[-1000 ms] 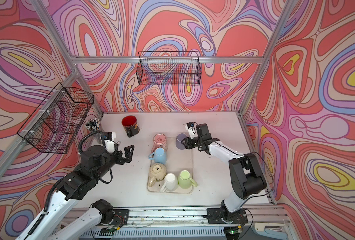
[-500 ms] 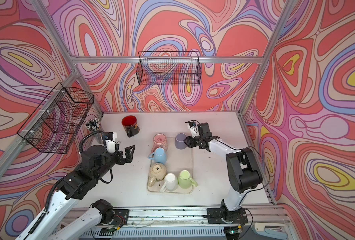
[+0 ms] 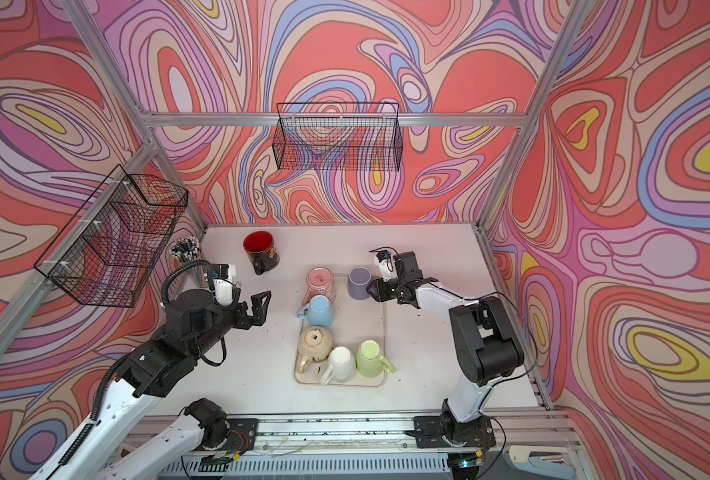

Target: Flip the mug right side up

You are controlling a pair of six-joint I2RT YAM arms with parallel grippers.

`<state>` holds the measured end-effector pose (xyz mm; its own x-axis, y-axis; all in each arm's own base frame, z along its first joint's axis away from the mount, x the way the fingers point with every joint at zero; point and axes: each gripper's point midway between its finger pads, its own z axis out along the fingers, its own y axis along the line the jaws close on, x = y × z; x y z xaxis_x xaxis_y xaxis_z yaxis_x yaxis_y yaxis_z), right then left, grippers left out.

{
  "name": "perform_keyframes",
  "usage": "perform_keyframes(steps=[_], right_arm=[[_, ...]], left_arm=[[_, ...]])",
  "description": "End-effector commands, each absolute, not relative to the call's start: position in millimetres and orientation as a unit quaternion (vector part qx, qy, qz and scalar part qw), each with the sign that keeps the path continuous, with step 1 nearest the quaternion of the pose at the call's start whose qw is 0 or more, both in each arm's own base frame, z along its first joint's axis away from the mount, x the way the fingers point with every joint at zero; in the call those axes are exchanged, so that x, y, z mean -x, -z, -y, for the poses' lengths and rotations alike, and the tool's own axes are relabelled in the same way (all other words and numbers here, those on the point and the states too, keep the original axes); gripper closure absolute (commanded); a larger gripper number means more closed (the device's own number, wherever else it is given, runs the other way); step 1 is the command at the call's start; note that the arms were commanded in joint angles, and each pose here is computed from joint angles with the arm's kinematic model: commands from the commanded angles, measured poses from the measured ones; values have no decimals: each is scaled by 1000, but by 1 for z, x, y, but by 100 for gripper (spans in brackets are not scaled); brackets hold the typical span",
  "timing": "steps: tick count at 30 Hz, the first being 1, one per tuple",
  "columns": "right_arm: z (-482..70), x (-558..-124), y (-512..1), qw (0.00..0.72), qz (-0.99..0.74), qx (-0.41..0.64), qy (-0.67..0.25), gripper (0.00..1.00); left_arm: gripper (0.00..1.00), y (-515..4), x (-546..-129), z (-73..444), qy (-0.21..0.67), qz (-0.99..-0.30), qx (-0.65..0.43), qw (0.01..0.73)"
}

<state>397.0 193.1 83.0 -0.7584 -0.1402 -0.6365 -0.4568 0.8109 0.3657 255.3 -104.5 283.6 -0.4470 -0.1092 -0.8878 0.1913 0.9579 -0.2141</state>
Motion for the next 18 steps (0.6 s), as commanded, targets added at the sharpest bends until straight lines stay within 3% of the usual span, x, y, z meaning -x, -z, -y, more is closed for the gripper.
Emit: perform_keyframes(steps=[1, 18], right_arm=[[-202, -387, -86, 301, -899, 174, -267, 57], [-203, -396, -93, 296, -911, 175, -228, 58]], left_arm=[[0, -279, -255, 104, 139, -840, -29, 523], [0, -278, -254, 103, 136, -842, -32, 522]])
